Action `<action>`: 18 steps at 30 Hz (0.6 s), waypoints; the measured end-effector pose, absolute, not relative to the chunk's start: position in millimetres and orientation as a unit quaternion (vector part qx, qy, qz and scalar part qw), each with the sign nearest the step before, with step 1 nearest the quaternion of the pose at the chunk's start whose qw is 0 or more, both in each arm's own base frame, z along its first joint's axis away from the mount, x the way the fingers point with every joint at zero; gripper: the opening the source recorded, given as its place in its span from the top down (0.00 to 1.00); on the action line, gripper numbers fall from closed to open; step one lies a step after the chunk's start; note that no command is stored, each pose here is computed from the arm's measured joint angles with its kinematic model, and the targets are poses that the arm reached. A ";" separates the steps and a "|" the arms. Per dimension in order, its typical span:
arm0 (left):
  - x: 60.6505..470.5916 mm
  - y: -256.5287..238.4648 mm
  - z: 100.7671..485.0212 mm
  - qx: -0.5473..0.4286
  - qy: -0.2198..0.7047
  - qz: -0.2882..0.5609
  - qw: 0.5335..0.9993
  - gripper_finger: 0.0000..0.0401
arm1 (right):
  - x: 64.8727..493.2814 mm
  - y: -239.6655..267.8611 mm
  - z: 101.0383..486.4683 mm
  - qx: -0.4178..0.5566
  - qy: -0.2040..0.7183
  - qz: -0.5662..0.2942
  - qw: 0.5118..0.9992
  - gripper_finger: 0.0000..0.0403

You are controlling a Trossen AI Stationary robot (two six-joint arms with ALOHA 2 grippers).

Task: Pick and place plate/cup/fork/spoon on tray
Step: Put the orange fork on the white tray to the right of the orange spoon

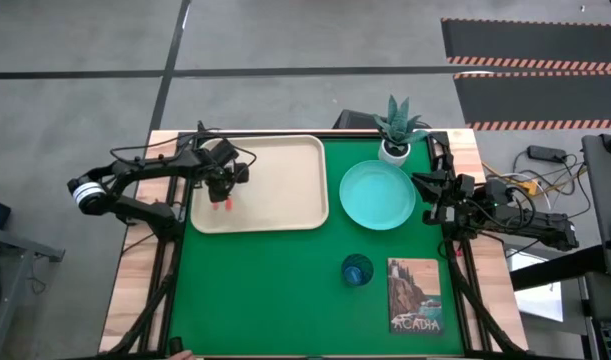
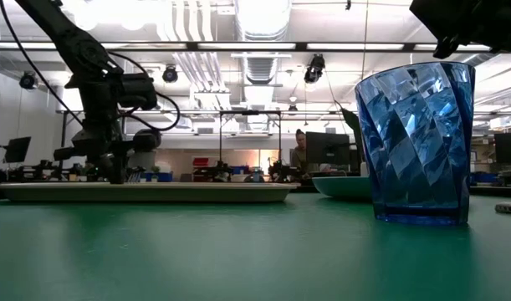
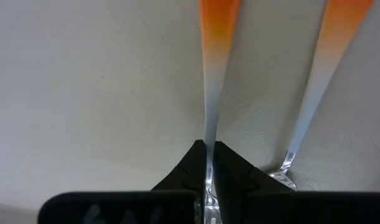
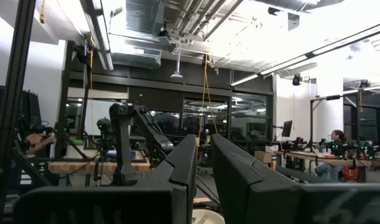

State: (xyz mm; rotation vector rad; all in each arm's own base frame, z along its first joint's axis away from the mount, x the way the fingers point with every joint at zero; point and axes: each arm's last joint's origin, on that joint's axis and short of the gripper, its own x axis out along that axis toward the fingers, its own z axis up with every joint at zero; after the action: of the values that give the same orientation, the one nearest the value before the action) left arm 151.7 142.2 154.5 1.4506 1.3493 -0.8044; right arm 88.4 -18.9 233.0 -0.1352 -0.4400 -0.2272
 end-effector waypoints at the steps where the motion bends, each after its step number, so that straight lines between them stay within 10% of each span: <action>1: 151.4 142.0 154.0 0.597 0.552 -0.333 0.478 1.00 | 88.4 -18.9 233.0 -0.067 -0.218 -0.112 0.967 0.89; 18: 151.2 142.0 153.1 0.600 0.552 -0.334 0.473 1.00 | 88.4 -18.8 233.0 -0.067 -0.218 -0.112 0.967 0.89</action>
State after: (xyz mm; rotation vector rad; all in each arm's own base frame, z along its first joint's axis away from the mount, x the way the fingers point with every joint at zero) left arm 151.2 142.0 153.1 1.4696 1.3500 -0.8180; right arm 88.4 -18.8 233.0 -0.1351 -0.4400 -0.2272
